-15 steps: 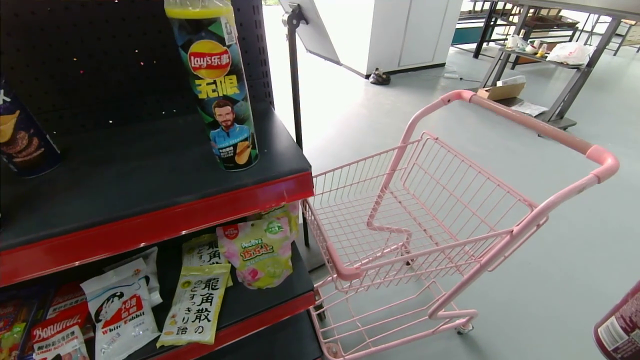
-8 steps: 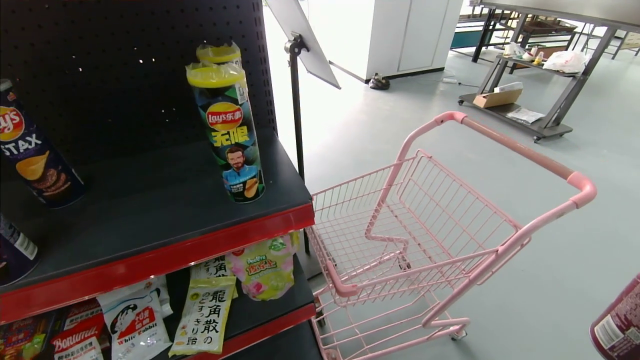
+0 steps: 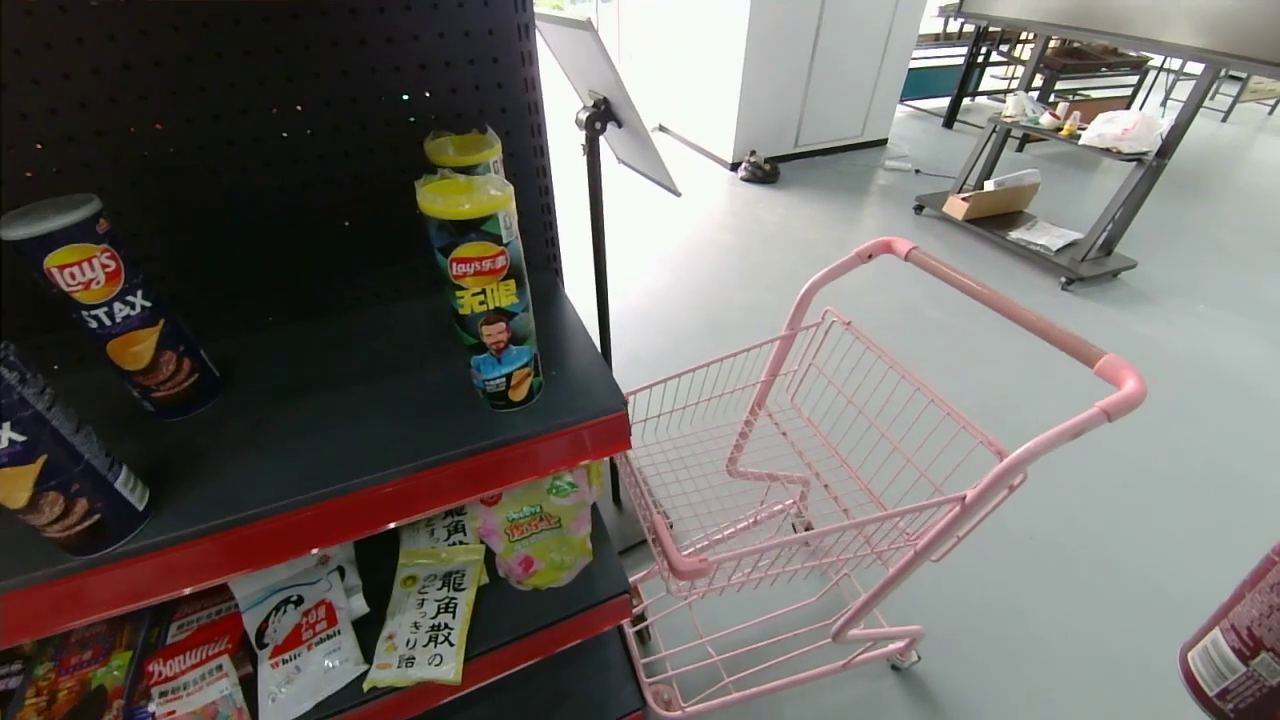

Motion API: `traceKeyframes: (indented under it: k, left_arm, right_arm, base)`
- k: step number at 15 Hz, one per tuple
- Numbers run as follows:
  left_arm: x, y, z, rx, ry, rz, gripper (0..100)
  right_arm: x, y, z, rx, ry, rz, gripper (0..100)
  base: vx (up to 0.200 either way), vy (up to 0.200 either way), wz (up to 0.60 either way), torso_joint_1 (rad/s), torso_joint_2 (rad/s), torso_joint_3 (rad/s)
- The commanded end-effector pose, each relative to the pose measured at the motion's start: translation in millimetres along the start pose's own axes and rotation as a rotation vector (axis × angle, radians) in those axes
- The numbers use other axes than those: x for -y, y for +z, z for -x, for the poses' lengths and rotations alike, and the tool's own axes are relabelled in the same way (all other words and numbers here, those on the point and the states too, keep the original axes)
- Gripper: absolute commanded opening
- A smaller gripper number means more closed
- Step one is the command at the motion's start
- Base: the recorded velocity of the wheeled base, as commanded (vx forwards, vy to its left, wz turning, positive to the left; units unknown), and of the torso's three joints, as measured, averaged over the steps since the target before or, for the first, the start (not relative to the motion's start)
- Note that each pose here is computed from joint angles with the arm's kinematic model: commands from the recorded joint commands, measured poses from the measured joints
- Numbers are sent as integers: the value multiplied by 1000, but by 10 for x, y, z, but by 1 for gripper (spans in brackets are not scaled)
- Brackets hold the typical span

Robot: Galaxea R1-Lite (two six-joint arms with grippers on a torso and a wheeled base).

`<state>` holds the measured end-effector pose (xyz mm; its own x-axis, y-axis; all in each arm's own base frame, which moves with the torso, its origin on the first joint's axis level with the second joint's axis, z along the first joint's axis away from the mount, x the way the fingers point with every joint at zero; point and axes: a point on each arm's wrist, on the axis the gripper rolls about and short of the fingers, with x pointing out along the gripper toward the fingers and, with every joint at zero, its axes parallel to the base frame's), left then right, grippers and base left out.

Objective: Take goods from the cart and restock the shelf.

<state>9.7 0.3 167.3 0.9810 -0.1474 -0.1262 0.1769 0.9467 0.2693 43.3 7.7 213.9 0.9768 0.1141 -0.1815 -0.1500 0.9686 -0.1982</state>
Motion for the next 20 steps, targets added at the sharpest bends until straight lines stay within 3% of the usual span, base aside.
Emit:
traceKeyframes:
  k: [1, 3, 13, 16, 20]
  left_arm:
    - [0, -1, 3, 2, 0, 0, 100]
    - [-2, 5, 4, 5, 0, -1, 100]
    - [-2, 7, -1, 3, 1, -7, 100]
    - [-1, 7, -3, 2, -1, -7, 100]
    - [1, 0, -4, -2, -4, -8, 100]
  right_arm:
    - [-2, -5, -6, -5, 1, 1, 0]
    - [-2, -10, 0, -5, 1, 1, 0]
    - [-4, -26, -16, -15, -2, 1, 0]
    - [-6, -26, -17, -12, 2, 1, 0]
    - [-10, -59, -7, -16, 0, -2, 0]
  base:
    - [-200, 0, 0, -2, -27, -2]
    - [0, 0, 0, 0, 0, 0]
    - [0, 0, 600, 5, 1, 0]
    - [0, 0, 0, 0, 0, 0]
    - [0, 200, 0, 1, 5, 4]
